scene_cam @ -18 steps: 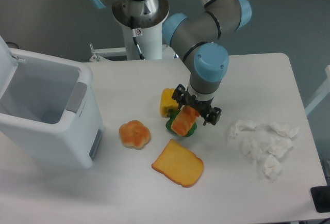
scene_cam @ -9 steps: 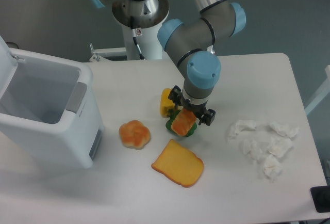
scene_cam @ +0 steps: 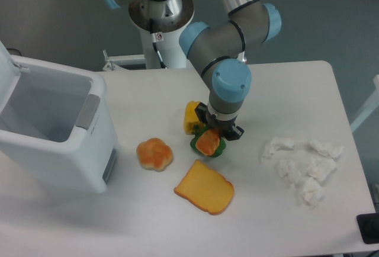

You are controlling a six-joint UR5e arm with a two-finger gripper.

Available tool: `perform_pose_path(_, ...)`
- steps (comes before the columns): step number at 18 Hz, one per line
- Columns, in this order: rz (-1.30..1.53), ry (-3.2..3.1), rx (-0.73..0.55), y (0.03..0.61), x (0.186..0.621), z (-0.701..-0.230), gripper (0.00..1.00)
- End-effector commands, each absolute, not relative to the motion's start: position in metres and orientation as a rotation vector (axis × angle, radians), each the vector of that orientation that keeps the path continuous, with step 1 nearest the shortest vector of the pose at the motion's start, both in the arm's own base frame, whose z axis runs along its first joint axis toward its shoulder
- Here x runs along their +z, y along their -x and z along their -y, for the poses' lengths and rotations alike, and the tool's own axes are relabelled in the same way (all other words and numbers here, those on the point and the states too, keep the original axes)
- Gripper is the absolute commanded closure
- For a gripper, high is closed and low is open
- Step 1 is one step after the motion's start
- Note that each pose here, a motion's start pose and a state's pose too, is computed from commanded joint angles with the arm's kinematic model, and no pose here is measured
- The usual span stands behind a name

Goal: Pick up the square bread
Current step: 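Lift the orange piece off the green pepper and carry it aside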

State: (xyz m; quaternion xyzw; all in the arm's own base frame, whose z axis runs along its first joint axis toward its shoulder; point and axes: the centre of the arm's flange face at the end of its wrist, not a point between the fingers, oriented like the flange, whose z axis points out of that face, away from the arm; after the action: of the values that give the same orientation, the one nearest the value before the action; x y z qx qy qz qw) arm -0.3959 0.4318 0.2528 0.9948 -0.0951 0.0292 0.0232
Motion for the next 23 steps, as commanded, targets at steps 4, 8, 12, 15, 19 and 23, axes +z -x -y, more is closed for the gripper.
perform_pose_path(4,0.281,-3.098,0.065,0.405,0.264,-0.432,0.63)
perform_pose_path(8,0.280,-3.180,-0.016,0.423,0.302,-0.448,0.53)
perform_pose_path(12,0.277,-3.226,-0.062,0.436,0.323,-0.453,0.54)
perform_pose_path(15,0.284,-3.260,-0.103,0.445,0.337,-0.459,0.57)
perform_pose_path(19,0.281,-3.288,-0.159,0.460,0.355,-0.465,0.66)
perform_pose_path(23,0.290,-3.308,-0.225,0.467,0.370,-0.471,0.66)
